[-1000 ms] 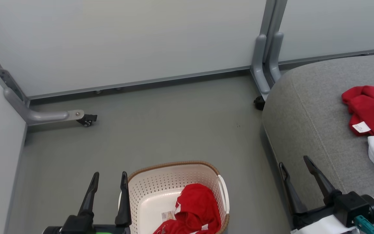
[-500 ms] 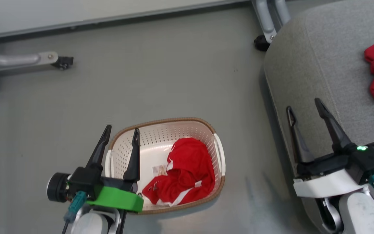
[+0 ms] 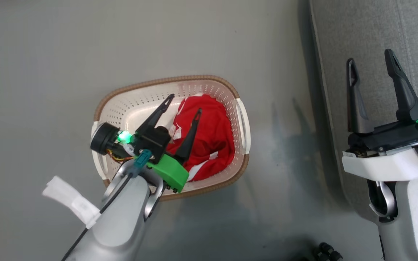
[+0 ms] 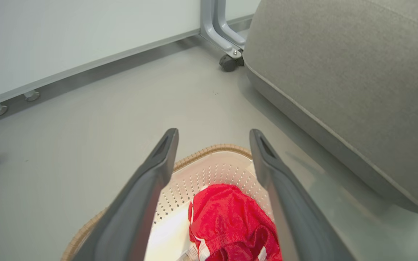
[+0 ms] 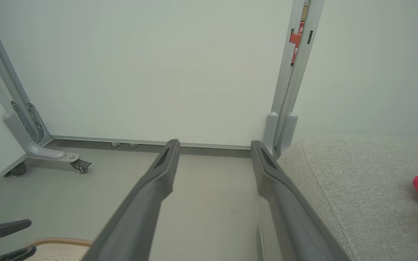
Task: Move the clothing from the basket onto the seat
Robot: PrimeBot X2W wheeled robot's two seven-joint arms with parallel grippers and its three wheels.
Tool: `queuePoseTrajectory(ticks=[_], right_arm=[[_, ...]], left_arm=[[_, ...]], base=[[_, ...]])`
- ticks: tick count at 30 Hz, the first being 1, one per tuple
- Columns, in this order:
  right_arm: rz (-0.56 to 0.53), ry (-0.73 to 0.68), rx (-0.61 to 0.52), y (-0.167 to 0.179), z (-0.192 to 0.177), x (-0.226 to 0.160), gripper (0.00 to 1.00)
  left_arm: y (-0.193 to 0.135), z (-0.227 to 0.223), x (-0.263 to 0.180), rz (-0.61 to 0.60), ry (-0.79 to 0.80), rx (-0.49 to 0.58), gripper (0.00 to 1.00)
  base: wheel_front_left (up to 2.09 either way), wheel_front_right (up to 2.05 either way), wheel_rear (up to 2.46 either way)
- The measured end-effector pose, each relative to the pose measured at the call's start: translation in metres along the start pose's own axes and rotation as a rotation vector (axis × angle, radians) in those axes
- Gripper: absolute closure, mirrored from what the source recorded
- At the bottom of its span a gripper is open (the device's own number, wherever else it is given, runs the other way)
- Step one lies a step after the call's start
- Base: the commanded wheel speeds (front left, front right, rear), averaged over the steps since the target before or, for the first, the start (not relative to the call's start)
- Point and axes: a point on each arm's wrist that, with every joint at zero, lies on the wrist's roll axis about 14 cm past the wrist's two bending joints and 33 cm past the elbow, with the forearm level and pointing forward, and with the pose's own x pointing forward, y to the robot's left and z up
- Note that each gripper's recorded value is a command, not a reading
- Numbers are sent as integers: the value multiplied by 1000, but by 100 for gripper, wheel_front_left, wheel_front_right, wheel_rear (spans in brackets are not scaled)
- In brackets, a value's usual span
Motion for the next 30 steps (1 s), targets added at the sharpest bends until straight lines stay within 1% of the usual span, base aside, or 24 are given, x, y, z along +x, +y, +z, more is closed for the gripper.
queuePoseTrajectory(ticks=[4,7,11,14,18,21,24,26,27,30], right_arm=[[-4,45,-7,-3,-27,6,0],[1,83,-12,-2,-45,7,0],[10,122,-21,-1,-66,7,0],[7,159,-27,-3,-83,5,0],[14,184,-30,-3,-100,7,0],[25,210,-27,0,-115,6,0],[28,226,-25,0,-125,6,0],[16,242,-11,-3,-133,4,0],[-4,260,6,-9,-140,0,0],[-16,274,12,-13,-147,-2,0]], left_arm=[[-11,-51,15,-86,134,-17,0],[-7,-94,18,-90,251,-68,0],[3,-139,25,-91,376,-85,0],[7,-163,33,-86,433,-118,0],[9,-189,43,-97,490,-126,0],[11,-210,47,-94,531,-152,0],[19,-225,54,-94,550,-145,0],[20,-236,54,-94,571,-149,0],[19,-251,51,-97,607,-157,0],[21,-264,54,-84,630,-152,0]], base=[[0,0,0],[0,0,0],[0,0,0],[0,0,0],[0,0,0],[0,0,0],[0,0,0],[0,0,0],[0,0,0],[0,0,0]])
